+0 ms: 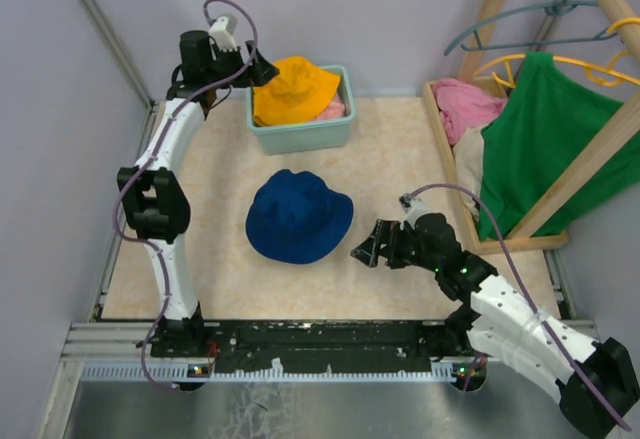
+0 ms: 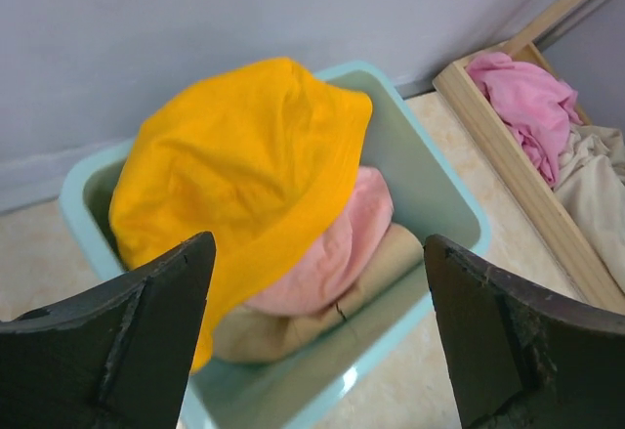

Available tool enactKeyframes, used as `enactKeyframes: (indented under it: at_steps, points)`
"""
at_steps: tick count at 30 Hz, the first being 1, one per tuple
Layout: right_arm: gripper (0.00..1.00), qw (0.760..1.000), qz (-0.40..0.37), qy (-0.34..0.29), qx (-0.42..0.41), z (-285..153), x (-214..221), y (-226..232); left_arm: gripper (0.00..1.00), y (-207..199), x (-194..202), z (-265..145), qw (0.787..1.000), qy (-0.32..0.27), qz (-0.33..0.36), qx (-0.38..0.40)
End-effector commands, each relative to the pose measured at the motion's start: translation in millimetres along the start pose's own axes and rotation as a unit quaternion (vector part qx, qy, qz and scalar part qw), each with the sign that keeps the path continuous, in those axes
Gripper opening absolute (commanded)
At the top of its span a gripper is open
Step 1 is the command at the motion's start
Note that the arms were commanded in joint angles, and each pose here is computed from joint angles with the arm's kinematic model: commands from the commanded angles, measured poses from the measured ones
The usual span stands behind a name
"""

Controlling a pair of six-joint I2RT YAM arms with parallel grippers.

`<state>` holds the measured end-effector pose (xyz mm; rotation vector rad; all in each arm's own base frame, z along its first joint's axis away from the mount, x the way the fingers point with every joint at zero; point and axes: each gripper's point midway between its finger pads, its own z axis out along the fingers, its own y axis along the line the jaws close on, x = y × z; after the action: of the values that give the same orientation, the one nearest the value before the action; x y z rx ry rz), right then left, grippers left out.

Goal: Stack the hats

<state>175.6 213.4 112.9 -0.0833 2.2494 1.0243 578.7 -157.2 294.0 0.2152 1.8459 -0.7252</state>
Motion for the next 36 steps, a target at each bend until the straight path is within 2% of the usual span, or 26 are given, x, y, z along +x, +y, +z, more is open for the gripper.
enactKeyframes:
  at_steps: [1,6,13,20,28,32,36]
  points:
    - [0.97,0.998,-0.019,-0.037,0.038,-15,-26,-3,0.95,1,-25,33,0.998,-0.045,0.052,-0.006]
    - [0.98,0.996,-0.012,-0.062,0.06,-25,-36,-10,0.99,20,-18,68,0.997,-0.059,0.047,-0.024]
    - [0.97,0.993,-0.003,-0.087,0.078,-33,-49,-17,0.99,37,-3,98,0.995,-0.066,0.044,-0.067]
    - [0.98,0.992,0.0,-0.091,0.09,-33,-54,-21,0.99,33,20,117,0.996,-0.057,0.038,-0.057]
    - [0.97,0.991,0.002,-0.094,0.095,-36,-56,-22,0.99,48,40,127,0.994,-0.044,0.041,-0.091]
    - [0.97,0.991,0.006,-0.097,0.096,-38,-56,-22,0.9,53,48,130,0.993,-0.035,0.043,-0.1]
    - [0.97,0.99,0.009,-0.104,0.098,-42,-56,-22,0.68,57,55,132,0.993,-0.027,0.04,-0.107]
